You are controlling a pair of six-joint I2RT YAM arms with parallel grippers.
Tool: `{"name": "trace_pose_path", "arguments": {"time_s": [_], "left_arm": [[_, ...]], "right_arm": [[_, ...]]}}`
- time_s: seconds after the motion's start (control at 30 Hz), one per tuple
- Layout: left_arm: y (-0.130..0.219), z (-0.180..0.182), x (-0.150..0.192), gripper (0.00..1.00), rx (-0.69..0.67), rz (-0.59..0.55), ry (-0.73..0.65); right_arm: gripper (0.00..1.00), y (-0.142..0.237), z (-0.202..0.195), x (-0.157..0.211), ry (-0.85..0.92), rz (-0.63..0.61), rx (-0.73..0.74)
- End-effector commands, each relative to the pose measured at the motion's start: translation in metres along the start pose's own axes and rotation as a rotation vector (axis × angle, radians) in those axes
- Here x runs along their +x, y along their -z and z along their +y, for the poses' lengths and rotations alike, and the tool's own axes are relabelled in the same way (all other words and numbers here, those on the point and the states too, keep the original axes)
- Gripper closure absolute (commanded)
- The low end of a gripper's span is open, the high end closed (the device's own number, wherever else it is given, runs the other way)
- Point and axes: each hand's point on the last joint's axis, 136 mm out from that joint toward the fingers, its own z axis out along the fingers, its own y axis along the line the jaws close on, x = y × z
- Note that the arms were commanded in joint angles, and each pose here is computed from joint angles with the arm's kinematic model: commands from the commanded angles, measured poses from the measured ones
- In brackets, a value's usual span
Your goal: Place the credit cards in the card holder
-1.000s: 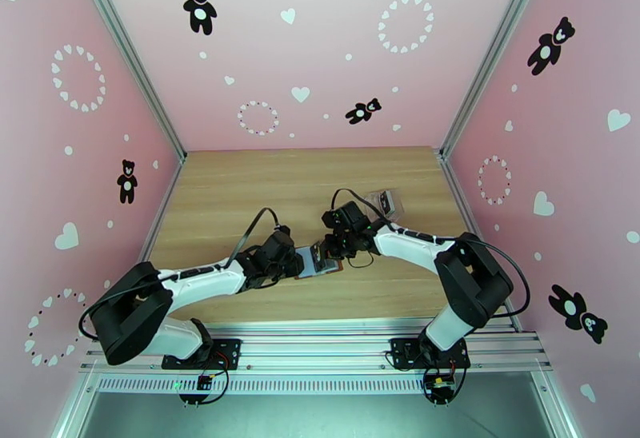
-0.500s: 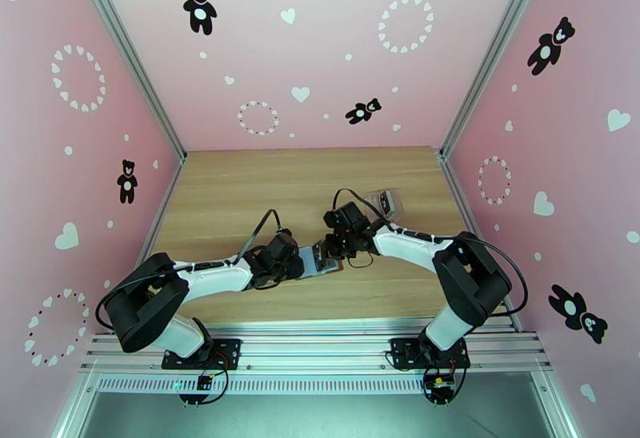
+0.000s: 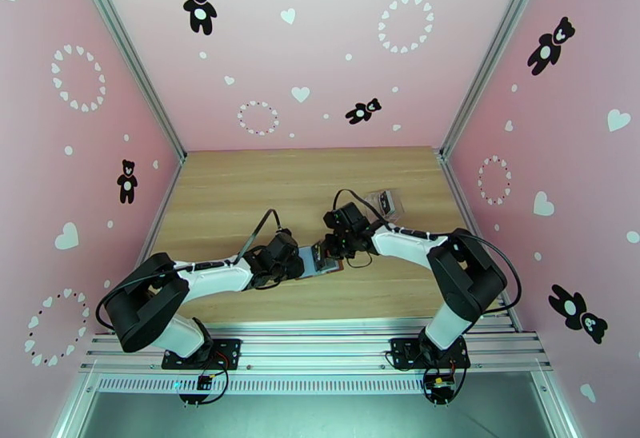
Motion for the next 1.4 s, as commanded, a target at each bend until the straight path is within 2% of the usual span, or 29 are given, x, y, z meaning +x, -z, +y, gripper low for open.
{"name": "trace_pose_path", "arguments": {"time_s": [0.0, 1.0, 1.37], "left_arm": [[-0.005, 0.018, 0.009, 0.79, -0.056, 0.028, 0.012], [-0.004, 0.025, 0.012, 0.78, -0.089, 0.034, 0.007], [0.011, 0.032, 0.006, 0.76, -0.145, 0.009, -0.010]], "right_arm": [[1.00, -0.008, -0.007, 0.008, -0.029, 0.032, -0.007], [1.00, -0.019, -0.027, 0.018, -0.095, 0.086, -0.022], [1.00, -0.018, -0.033, 0.019, -0.091, 0.094, 0.006]]}}
